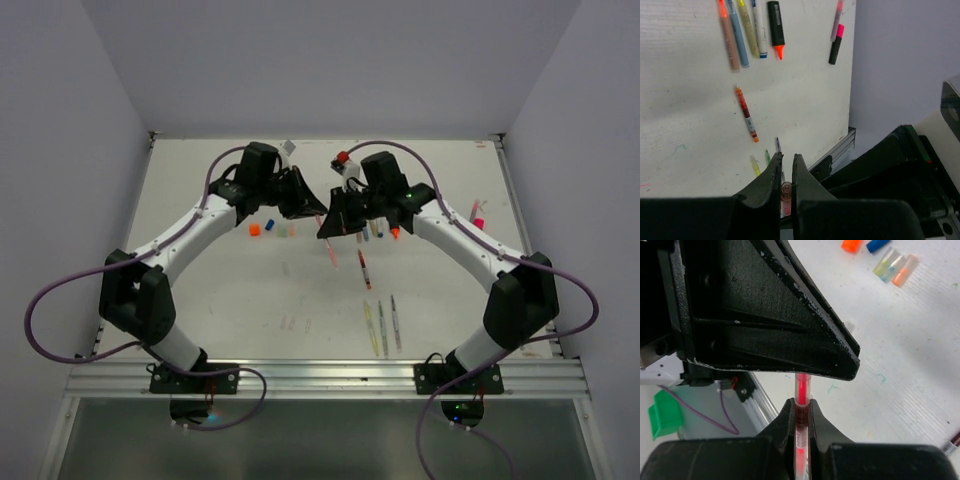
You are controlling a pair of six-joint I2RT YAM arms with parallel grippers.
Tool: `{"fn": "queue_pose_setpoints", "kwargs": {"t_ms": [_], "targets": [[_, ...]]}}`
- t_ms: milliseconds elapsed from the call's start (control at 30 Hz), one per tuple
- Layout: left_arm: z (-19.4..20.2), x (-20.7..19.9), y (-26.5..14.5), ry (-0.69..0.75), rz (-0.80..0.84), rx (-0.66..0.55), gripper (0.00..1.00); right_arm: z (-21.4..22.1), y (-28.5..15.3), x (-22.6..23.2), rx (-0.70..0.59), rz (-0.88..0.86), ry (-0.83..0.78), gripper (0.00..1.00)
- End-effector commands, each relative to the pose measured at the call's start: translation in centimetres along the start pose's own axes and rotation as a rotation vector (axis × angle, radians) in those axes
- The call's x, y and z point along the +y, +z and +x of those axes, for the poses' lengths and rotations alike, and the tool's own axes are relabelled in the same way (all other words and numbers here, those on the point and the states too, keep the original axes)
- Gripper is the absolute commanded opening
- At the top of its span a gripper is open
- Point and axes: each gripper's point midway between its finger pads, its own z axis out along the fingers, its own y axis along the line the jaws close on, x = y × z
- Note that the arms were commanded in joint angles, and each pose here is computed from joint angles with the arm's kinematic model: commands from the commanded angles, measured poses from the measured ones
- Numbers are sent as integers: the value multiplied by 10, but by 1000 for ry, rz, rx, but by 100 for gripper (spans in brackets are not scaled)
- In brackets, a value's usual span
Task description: Open the pen caps
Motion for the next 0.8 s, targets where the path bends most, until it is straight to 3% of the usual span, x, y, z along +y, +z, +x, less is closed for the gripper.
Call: {"fn": "queue_pose_setpoints", "kwargs": {"t_ms": [0, 200, 333, 467, 567, 767], "targets": [[-19, -2, -1, -75, -51, -32, 0, 19, 6, 3, 35, 87, -48, 0], [-61, 23, 3, -111, -179, -119, 0, 79, -4, -23, 133, 457, -195, 0], [-82, 29, 1, -100, -214, -167, 0, 109, -15, -26, 160, 460, -148, 0], [-83, 29, -5, -45, -220, -173, 0, 111, -30, -29, 127, 477, -107, 0], [-64, 49, -18, 65, -290, -127, 0, 107, -45, -48, 95, 481, 1, 0], [18, 128, -55, 107, -490, 1, 0, 135, -79, -111, 124, 643, 214, 0]]}}
